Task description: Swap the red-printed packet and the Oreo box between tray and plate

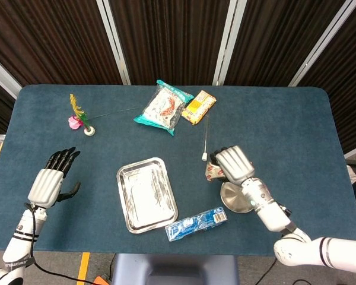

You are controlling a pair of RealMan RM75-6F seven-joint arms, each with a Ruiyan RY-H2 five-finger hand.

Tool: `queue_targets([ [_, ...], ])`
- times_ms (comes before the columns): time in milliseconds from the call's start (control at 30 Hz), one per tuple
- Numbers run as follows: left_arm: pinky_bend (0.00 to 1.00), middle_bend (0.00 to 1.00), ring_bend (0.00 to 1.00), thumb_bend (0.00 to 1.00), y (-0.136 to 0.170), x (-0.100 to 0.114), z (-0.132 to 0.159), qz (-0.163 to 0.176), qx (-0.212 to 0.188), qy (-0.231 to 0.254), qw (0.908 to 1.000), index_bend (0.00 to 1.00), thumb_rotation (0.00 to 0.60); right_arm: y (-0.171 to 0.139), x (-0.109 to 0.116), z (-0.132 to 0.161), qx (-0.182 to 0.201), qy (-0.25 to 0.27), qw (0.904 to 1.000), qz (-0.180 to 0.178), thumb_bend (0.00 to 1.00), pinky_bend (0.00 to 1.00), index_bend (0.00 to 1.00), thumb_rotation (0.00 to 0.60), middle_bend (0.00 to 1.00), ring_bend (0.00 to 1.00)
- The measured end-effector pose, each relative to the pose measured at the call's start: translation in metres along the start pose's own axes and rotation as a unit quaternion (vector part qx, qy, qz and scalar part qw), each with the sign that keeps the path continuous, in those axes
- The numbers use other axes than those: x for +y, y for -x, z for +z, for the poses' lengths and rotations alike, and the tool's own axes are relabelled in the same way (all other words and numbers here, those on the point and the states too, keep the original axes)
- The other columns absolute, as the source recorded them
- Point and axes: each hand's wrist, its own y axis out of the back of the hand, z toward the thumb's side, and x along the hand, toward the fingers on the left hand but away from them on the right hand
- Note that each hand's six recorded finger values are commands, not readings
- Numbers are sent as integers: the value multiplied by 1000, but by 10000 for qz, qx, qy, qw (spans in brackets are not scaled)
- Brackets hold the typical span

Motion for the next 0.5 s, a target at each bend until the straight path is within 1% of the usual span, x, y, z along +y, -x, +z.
queue_targets([
  [67,69,0,0,399,1,-2,7,-59,-218,-22,9997,0,600,-9,-12,-9,-63,-87,9995,291,440,721,769,600,668,608],
  [100,67,0,0,400,2,-5,12,-124,-356,-33,9993,0,600,-12,-21,-12,-85,-141,9988,456,440,717,739,600,668,596],
  [133,63,0,0,400,4,-7,15,-190,-441,-45,9988,0,600,-14,-28,-14,-101,-172,9983,548,440,709,709,600,668,583],
  [167,60,0,0,399,5,-9,18,-259,-500,-60,9984,0,600,-15,-35,-15,-114,-199,9977,633,440,687,652,600,657,557],
  [233,56,0,0,399,6,-13,21,-361,-562,-110,9977,0,600,-17,-53,-19,-129,-278,9959,856,440,618,510,600,595,489],
  [267,55,0,0,399,6,-14,23,-393,-578,-124,9975,0,600,-18,-59,-20,-125,-307,9948,960,441,562,410,600,524,434],
  [300,55,0,0,399,7,-15,25,-431,-597,-116,9972,0,600,-20,-67,-21,-111,-323,9934,1096,440,519,335,600,468,386],
  [367,55,0,0,397,8,-16,28,-483,-619,-45,9969,0,600,-22,-75,-22,-95,-329,9914,1263,430,375,115,600,296,230],
  [400,55,0,0,396,9,-17,29,-506,-625,1,9968,0,600,-24,-77,-23,-94,-318,9904,1340,401,293,42,600,225,157],
  [433,55,0,0,394,10,-17,30,-539,-632,57,9965,0,600,-25,-77,-23,-97,-295,9900,1377,374,235,15,600,186,117],
  [467,54,0,0,393,12,-19,31,-608,-641,127,9960,0,600,-26,-77,-24,-98,-262,9897,1401,315,122,0,600,124,54],
  [500,52,0,0,392,13,-20,31,-660,-647,159,9956,0,600,-28,-76,-25,-96,-211,9894,1434,287,71,0,600,90,28],
])
